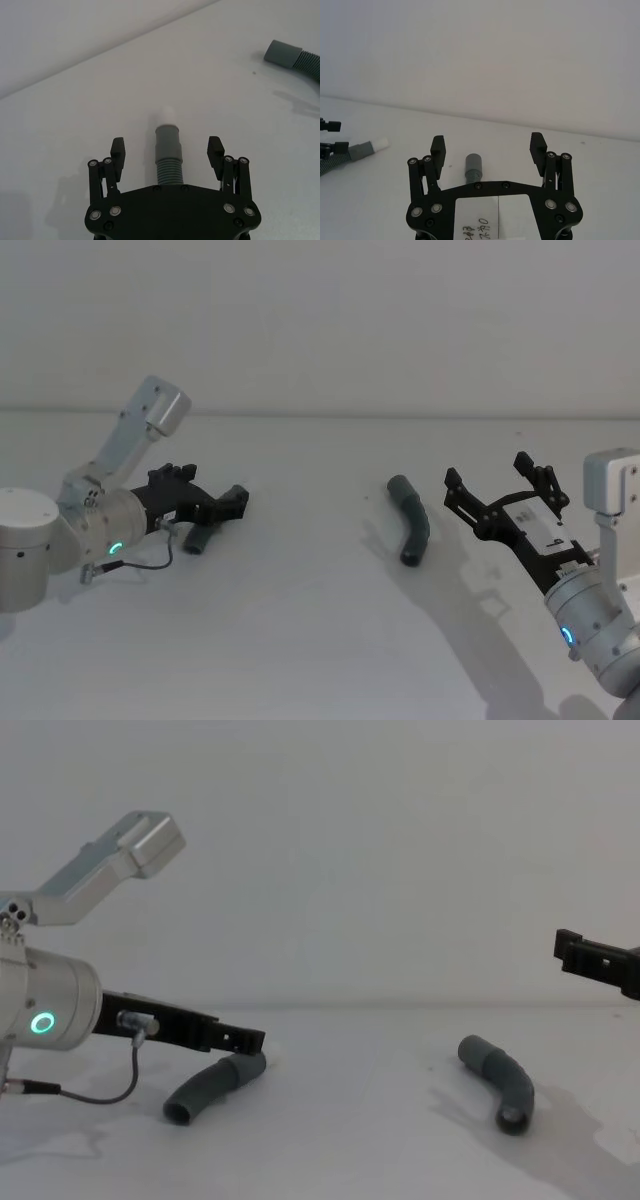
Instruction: Use both hands to pick up one end of the pipe from the table, align the ends, and insert them.
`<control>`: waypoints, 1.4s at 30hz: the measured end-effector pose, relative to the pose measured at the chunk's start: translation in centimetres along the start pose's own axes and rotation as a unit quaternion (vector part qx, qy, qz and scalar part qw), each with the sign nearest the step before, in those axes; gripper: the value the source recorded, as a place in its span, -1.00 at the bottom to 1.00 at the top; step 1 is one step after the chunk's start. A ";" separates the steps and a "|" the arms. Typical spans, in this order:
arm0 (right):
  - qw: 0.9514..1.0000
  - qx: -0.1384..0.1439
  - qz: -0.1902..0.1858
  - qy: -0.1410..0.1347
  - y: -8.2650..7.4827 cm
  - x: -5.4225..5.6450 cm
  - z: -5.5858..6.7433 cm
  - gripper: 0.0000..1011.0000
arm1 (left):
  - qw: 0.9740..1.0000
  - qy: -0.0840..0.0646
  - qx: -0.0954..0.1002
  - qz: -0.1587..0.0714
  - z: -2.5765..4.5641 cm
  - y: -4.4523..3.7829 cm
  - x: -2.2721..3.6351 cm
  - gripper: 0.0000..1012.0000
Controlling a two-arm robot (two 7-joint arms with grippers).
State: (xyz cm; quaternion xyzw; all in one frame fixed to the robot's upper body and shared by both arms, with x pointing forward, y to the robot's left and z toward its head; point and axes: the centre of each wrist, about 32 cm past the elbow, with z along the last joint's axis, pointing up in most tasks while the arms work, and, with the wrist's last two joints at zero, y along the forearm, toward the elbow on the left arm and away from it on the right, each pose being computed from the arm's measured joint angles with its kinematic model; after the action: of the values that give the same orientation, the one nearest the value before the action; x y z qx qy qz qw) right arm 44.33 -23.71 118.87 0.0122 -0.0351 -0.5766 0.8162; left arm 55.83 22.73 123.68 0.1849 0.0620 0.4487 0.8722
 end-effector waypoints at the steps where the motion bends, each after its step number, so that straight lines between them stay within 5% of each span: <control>1: 1.000 0.000 0.000 0.000 0.0 0.0 0.0 0.98 | 1.000 0.000 0.001 0.000 -0.03 -0.01 0.02 0.98; 26: 1.000 0.000 0.000 0.000 0.0 0.0 0.0 0.98 | 1.000 -0.019 0.019 -0.016 0.15 -1.40 0.97 0.98; 42: 1.000 0.000 0.000 0.000 0.0 0.0 0.0 0.98 | 0.999 -0.014 0.029 -0.021 0.09 -1.78 0.81 0.98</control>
State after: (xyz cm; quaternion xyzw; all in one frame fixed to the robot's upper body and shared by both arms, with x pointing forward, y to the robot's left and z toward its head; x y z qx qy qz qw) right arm 44.33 -23.71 118.87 0.0122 -0.0351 -0.5766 0.8162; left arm 57.69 22.42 123.13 0.2152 0.0665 0.4253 0.8766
